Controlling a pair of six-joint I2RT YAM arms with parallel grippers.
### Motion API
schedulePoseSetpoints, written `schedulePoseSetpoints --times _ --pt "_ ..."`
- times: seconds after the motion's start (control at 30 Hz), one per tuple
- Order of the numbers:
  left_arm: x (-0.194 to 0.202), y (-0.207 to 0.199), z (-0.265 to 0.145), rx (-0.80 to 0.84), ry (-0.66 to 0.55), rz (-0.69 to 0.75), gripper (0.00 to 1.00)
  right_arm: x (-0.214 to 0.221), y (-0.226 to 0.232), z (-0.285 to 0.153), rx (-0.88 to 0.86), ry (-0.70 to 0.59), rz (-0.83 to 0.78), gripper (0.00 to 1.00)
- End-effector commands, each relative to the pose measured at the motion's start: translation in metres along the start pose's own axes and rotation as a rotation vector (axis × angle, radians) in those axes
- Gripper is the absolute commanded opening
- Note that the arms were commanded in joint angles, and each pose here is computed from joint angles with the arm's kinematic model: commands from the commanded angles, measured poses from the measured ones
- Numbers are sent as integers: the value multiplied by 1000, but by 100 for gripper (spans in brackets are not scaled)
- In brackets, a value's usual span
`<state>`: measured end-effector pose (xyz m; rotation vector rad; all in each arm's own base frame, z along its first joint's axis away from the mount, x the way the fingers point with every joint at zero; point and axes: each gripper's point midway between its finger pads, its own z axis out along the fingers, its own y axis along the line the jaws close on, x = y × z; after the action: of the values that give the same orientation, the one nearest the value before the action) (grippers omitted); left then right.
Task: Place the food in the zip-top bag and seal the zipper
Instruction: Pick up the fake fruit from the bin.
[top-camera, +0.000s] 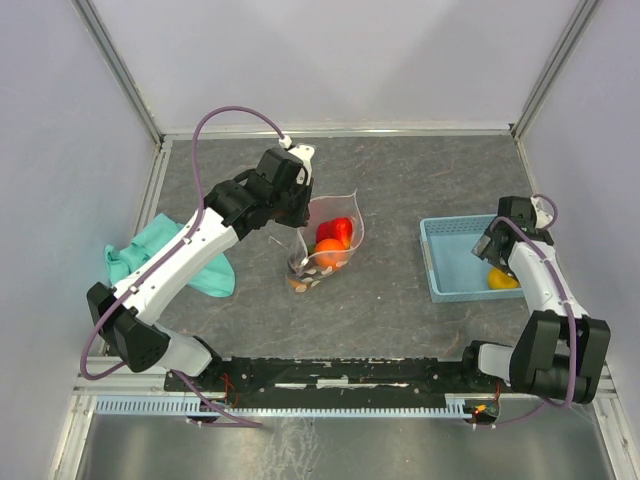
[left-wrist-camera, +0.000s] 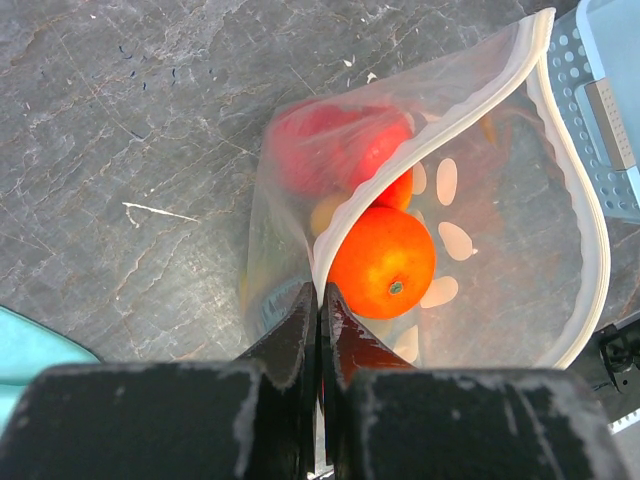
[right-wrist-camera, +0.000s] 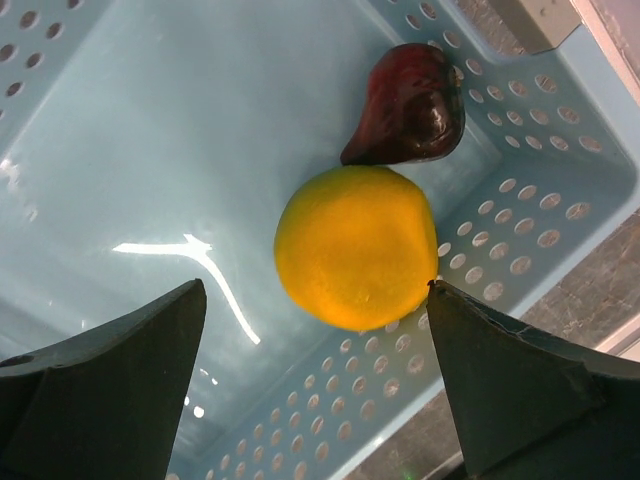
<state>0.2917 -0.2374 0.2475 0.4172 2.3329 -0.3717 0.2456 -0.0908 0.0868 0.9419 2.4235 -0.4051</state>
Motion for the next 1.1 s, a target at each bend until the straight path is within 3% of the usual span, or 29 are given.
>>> schedulePoseSetpoints --times 0.0,0.87,1.07 --pt "-14 0 -8 0 -45 45 3 -7 -2 17 7 -13 59 99" --pt "-11 -1 -1 -4 -17 32 3 34 19 57 -102 215 38 100" --pt "-11 -2 -2 0 -20 30 3 28 23 49 -138 196 41 90"
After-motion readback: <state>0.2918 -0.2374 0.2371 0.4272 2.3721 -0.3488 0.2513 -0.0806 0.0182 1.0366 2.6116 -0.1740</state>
